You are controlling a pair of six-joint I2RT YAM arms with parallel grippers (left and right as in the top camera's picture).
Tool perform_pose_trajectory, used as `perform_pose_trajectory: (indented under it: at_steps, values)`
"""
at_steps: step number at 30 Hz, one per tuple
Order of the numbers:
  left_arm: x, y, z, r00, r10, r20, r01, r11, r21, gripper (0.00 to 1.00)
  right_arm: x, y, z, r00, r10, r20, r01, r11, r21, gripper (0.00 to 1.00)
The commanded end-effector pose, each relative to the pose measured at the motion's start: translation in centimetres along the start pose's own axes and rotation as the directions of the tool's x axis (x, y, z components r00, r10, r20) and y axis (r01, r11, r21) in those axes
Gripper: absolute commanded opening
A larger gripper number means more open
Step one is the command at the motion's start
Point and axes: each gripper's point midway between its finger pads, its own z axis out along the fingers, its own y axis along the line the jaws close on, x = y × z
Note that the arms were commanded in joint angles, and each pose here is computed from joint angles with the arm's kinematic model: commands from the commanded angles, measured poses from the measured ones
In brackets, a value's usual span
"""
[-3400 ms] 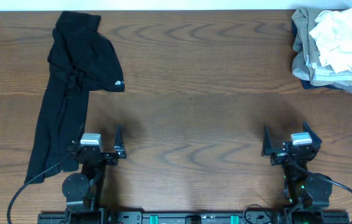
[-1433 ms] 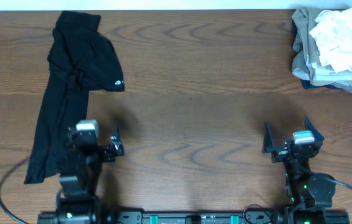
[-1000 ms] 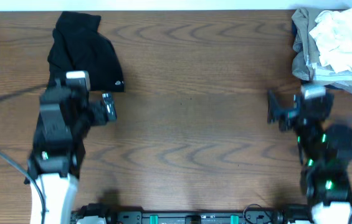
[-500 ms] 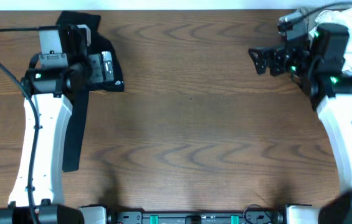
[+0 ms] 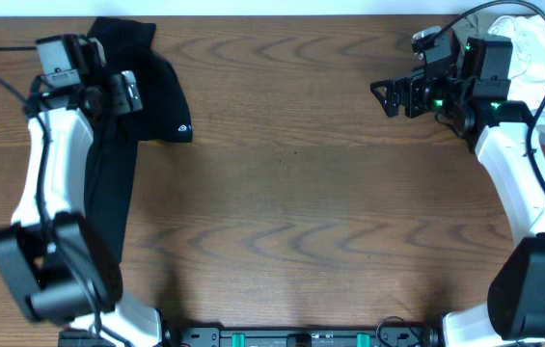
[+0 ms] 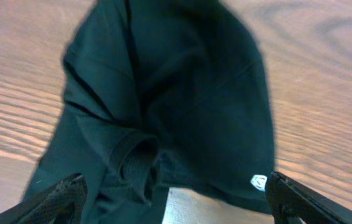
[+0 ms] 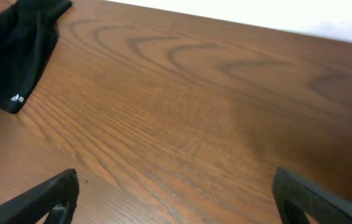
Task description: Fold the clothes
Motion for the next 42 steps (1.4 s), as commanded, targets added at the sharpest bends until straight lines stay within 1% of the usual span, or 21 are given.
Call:
perform_pose_trajectory:
  at_steps: [1,4,7,9,11,12,14,16,20,23,25,29,31,34,37,42]
  values:
    - [0.4,1.2,2.2,1.000,0.004,-0.025,-0.005,0.998,-0.060,0.92,0.1,1.2,0.9,1.000,-0.002,-0.014,0.002,0.999,-0.042,0.95]
    - [1.6,2.3,4.3,0.998,0.009,-0.067,-0.017,0.994,-0.110,0.90,0.8,1.5,1.3,1.000,0.000,-0.031,-0.001,0.999,-0.050,0.94]
    - [2.9,3.6,5.8,0.993,0.013,-0.114,-0.033,0.984,-0.177,0.83,1.4,1.7,1.6,0.999,0.004,-0.044,-0.007,0.998,-0.055,0.91]
    - [3.6,4.1,6.5,0.991,0.009,-0.135,-0.036,0.980,-0.198,0.73,1.7,1.7,1.6,0.999,0.006,-0.049,-0.009,0.999,-0.054,0.91]
    - [3.8,4.1,6.8,0.990,0.009,-0.144,-0.037,0.979,-0.198,0.59,1.7,1.7,1.6,0.999,0.006,-0.050,-0.009,0.999,-0.052,0.90]
    - [3.8,4.2,6.8,0.990,0.007,-0.143,-0.036,0.979,-0.199,0.49,1.7,1.6,1.6,0.999,0.006,-0.049,-0.008,0.999,-0.052,0.89]
    - [3.5,4.1,6.8,0.992,0.001,-0.128,-0.027,0.980,-0.199,0.41,1.6,1.6,1.7,0.999,0.003,-0.044,-0.005,0.999,-0.052,0.89]
    - [3.2,4.1,6.8,0.993,-0.010,-0.115,-0.013,0.980,-0.200,0.31,1.4,1.6,1.7,0.999,0.000,-0.037,-0.002,0.999,-0.051,0.89]
    - [3.1,4.1,6.7,0.994,-0.015,-0.108,-0.007,0.980,-0.201,0.06,1.3,1.6,1.7,0.999,-0.003,-0.032,0.001,0.999,-0.051,0.88]
    - [2.2,4.0,5.9,0.996,-0.014,-0.085,-0.003,0.980,-0.201,0.06,1.3,1.6,1.7,0.999,-0.003,-0.032,0.001,0.999,-0.051,0.87]
    - [1.0,3.8,4.3,0.998,-0.035,-0.046,0.025,0.980,-0.200,0.06,1.3,1.6,1.7,0.999,-0.003,-0.032,0.001,0.999,-0.051,0.86]
    - [-2.7,2.5,-1.1,0.993,-0.073,0.089,0.087,0.981,-0.175,0.07,1.3,1.6,1.7,0.999,-0.003,-0.032,0.002,0.999,-0.051,0.84]
    - [-4.4,1.4,-4.3,0.984,-0.059,0.167,0.085,0.984,-0.154,0.06,1.3,1.6,1.7,1.000,-0.003,-0.031,0.002,0.999,-0.051,0.83]
    - [-6.8,-0.9,-10.3,0.954,-0.031,0.299,0.067,0.992,-0.110,0.06,1.3,1.6,1.7,0.999,-0.002,-0.032,0.001,0.999,-0.052,0.82]
    - [-8.2,-3.0,-15.2,0.912,-0.011,0.409,0.042,0.997,-0.066,0.06,1.3,1.8,1.7,0.999,0.007,-0.034,-0.008,0.998,-0.054,0.82]
    - [-9.9,-5.9,-21.2,0.832,-0.002,0.555,0.000,1.000,0.003,0.06,1.3,2.5,2.0,0.999,-0.003,-0.037,0.000,0.998,-0.069,0.82]
